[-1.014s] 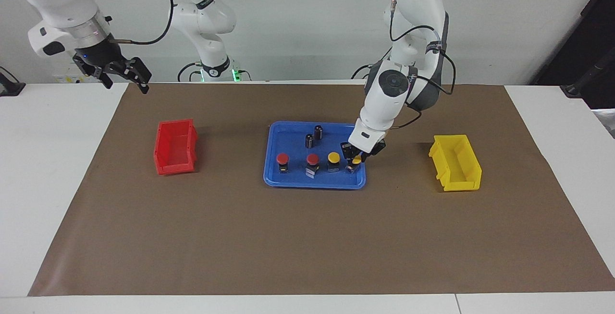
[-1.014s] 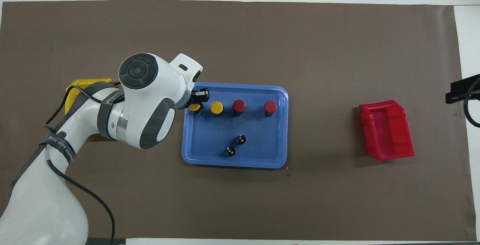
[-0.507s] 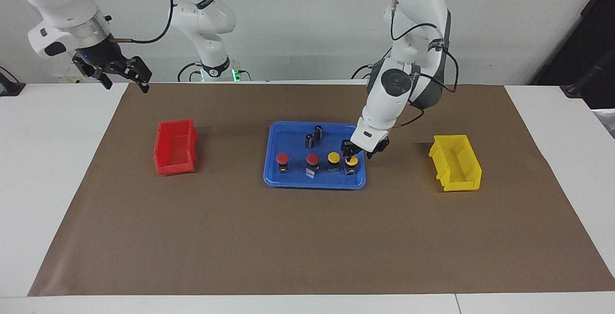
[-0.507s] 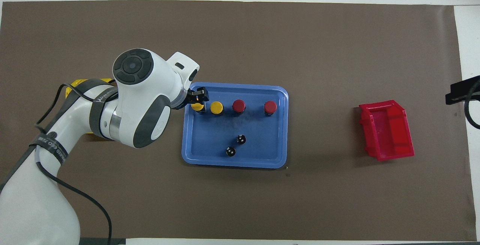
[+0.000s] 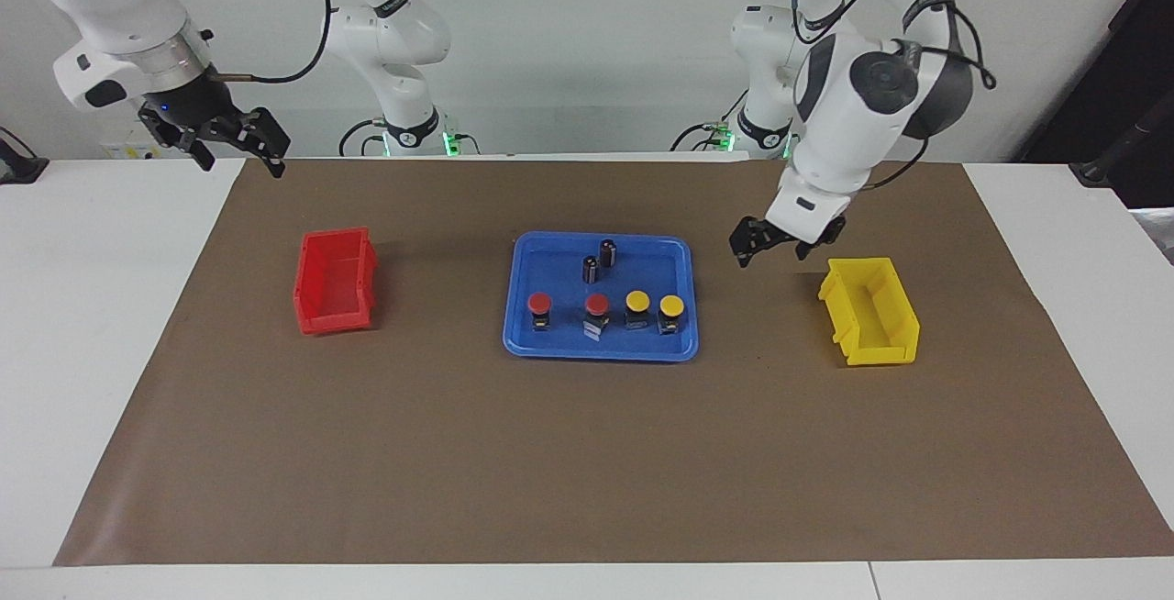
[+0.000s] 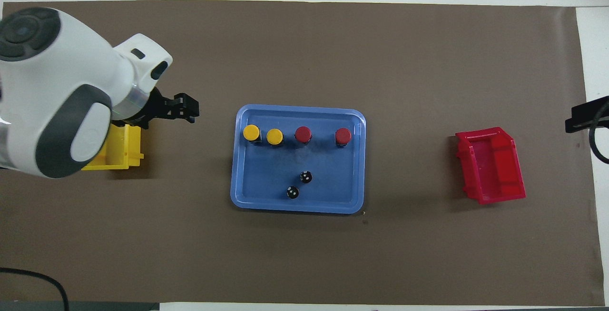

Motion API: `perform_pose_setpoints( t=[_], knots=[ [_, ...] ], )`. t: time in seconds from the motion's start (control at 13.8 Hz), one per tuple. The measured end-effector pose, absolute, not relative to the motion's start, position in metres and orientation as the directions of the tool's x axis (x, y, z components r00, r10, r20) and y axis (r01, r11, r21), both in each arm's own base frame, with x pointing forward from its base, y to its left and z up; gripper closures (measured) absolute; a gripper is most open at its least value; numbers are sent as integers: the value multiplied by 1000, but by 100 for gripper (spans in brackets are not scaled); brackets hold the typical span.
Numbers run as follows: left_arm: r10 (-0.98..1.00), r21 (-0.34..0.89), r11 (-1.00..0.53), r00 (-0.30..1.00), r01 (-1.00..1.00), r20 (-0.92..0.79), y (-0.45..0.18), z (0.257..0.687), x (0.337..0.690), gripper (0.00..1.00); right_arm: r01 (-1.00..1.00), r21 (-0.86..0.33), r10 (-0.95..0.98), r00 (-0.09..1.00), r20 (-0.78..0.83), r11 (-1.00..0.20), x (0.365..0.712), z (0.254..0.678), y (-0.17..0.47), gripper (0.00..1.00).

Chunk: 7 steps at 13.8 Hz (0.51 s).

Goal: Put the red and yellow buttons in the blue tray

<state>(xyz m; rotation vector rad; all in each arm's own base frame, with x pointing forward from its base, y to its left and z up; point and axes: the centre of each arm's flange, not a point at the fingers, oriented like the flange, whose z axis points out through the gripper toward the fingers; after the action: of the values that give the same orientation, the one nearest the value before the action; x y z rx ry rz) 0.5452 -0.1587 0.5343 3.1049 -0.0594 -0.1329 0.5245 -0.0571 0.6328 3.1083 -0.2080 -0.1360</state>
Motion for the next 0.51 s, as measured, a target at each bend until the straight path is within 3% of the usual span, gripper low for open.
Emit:
perform_pose_setpoints(
  t=[0.29, 0.51],
  knots=[
    [-137, 63, -989, 990, -135, -30, -62, 585, 536, 0, -132, 29, -134, 987, -86, -991, 524, 633, -57, 0],
    [-180, 66, -982, 984, -178, -16, -24, 592, 535, 0, -131, 29, -133, 987, -86, -991, 524, 633, -57, 0]
  ],
)
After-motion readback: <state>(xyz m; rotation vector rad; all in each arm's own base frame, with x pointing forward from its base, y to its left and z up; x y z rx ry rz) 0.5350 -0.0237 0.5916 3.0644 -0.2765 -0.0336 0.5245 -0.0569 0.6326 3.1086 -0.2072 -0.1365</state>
